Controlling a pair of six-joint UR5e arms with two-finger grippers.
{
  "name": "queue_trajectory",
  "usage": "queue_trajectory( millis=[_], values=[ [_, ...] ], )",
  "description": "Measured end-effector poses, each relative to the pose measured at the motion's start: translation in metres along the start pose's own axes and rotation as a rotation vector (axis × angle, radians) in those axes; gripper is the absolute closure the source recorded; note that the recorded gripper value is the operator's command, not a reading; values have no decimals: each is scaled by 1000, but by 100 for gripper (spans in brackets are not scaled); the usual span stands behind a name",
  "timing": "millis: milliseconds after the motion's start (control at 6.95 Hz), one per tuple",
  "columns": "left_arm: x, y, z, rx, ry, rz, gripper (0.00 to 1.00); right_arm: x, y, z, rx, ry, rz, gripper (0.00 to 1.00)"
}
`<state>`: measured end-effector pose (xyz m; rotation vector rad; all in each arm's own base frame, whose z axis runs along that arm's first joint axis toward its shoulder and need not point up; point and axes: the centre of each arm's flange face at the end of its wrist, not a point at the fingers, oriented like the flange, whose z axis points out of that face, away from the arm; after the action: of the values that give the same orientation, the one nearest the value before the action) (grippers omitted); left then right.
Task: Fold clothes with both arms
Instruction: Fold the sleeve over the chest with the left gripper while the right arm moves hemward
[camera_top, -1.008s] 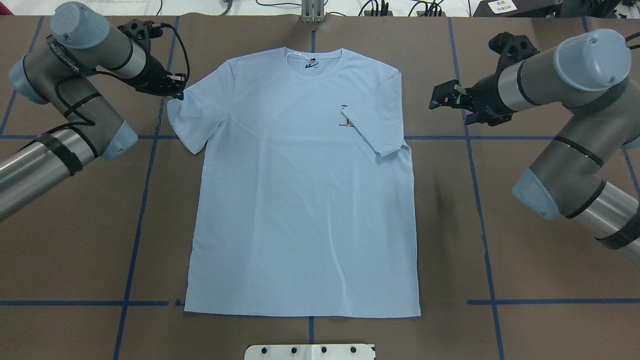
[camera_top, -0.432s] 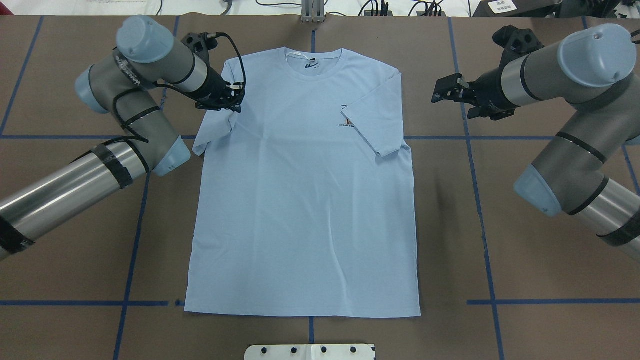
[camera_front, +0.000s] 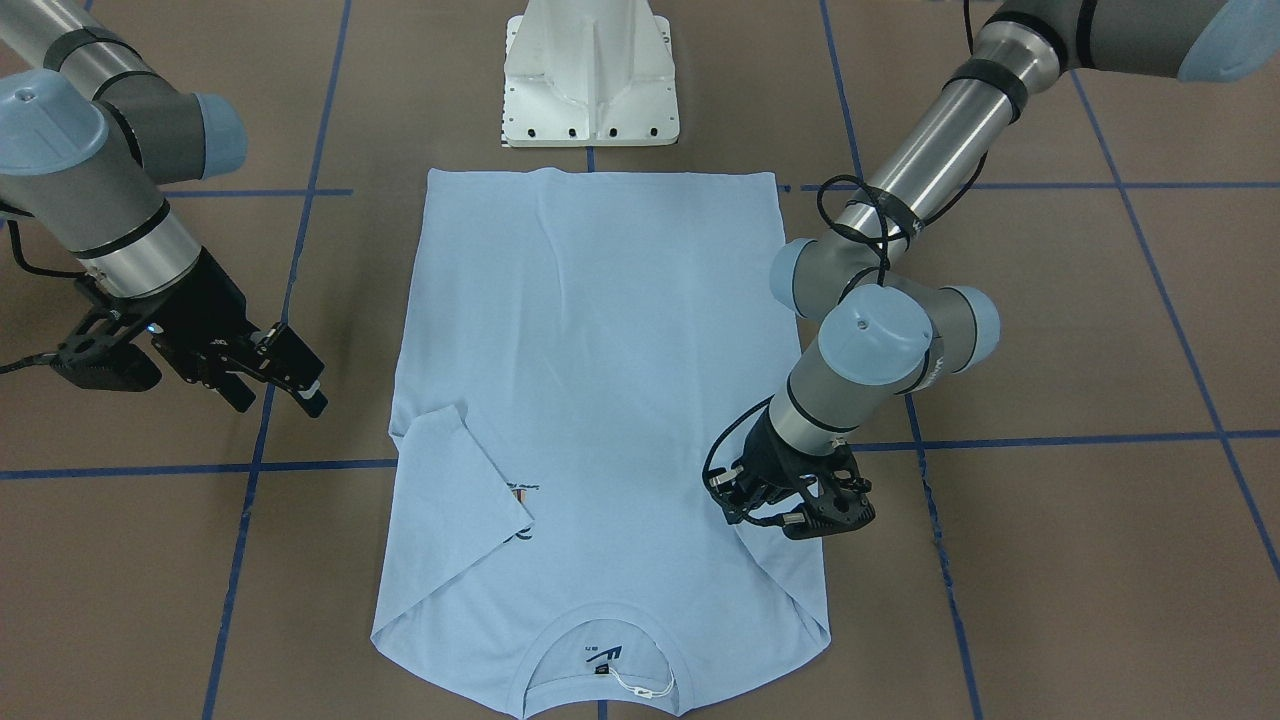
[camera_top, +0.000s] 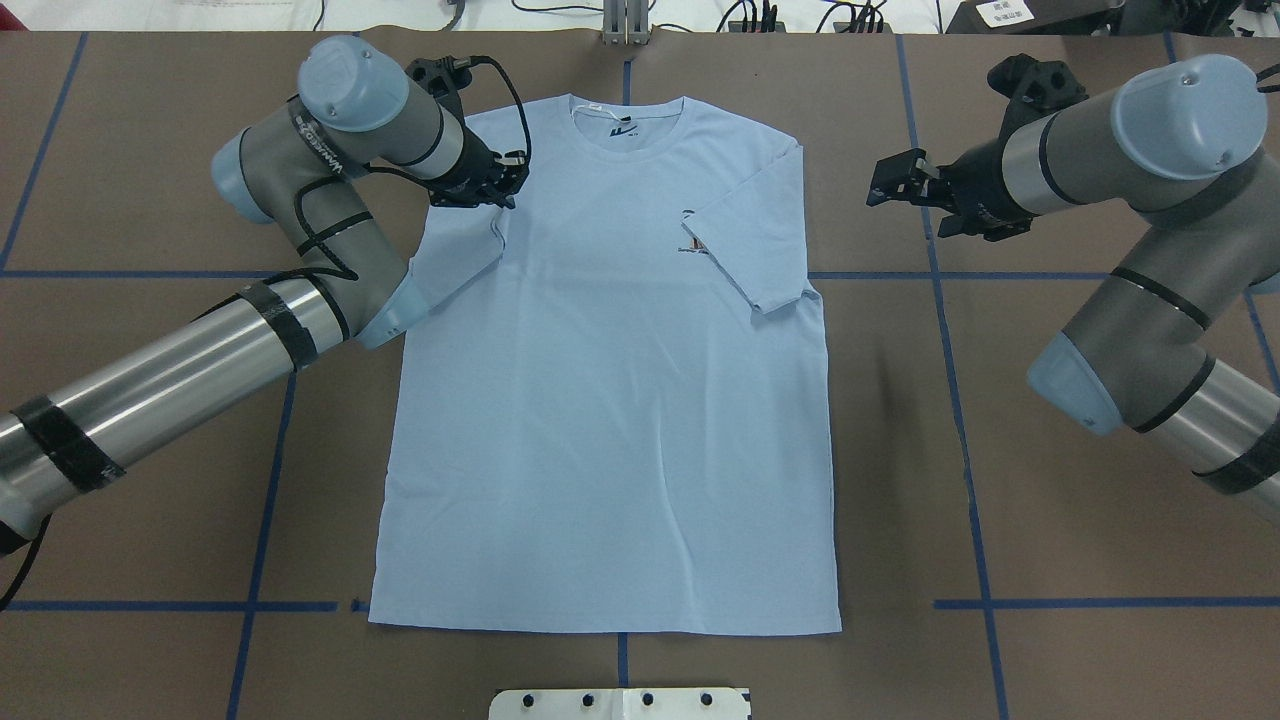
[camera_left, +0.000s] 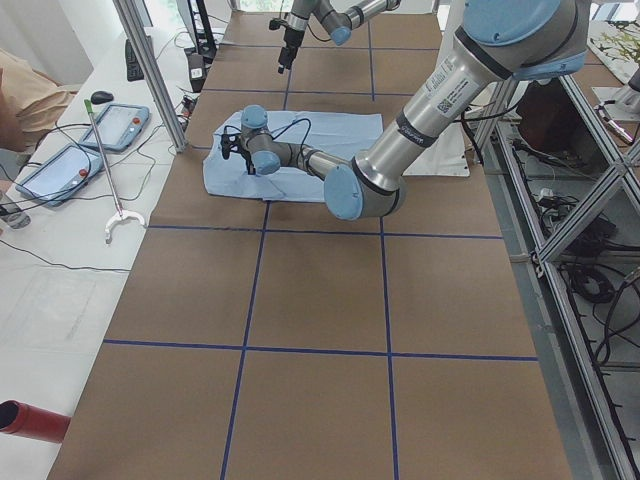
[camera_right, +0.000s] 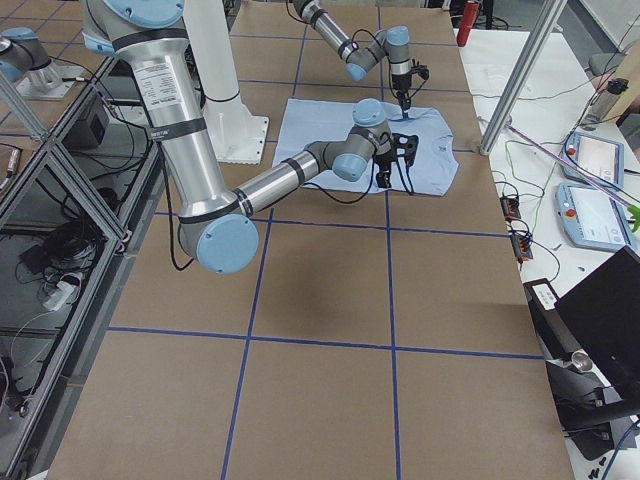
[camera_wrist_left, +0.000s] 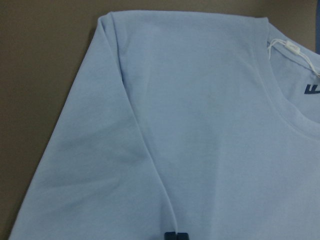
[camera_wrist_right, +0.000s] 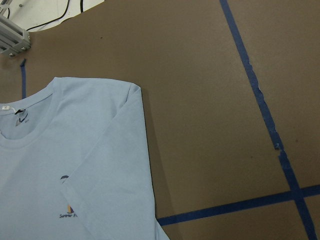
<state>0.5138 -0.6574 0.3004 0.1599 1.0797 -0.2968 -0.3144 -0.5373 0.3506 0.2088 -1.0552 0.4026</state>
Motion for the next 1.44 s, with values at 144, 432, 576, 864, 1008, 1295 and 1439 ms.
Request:
queue_trajectory(
  millis=[144,432,576,864,1008,1295,1439],
  values=[
    [8,1,-1,3,8,-5,23,-3,0,-1,0,-4,0,0],
    [24,25,-29,-4,77,-6,20,-17,14,-10,-15,-31,29,0],
    [17,58,-51,-22,127,3,20,-31,40,-16,-46,-49,75,0],
    [-4,108,-93,-61,198,34,23,-56,127,-37,-138,-21,167,0],
    [-36,127,-109,-112,203,52,14,-58,183,-44,-144,19,185,0],
    [-72,152,-143,-164,229,68,13,-28,292,-45,-130,107,193,1],
    [-71,158,-157,-169,246,47,13,-12,344,-40,-108,139,217,9]
  ],
)
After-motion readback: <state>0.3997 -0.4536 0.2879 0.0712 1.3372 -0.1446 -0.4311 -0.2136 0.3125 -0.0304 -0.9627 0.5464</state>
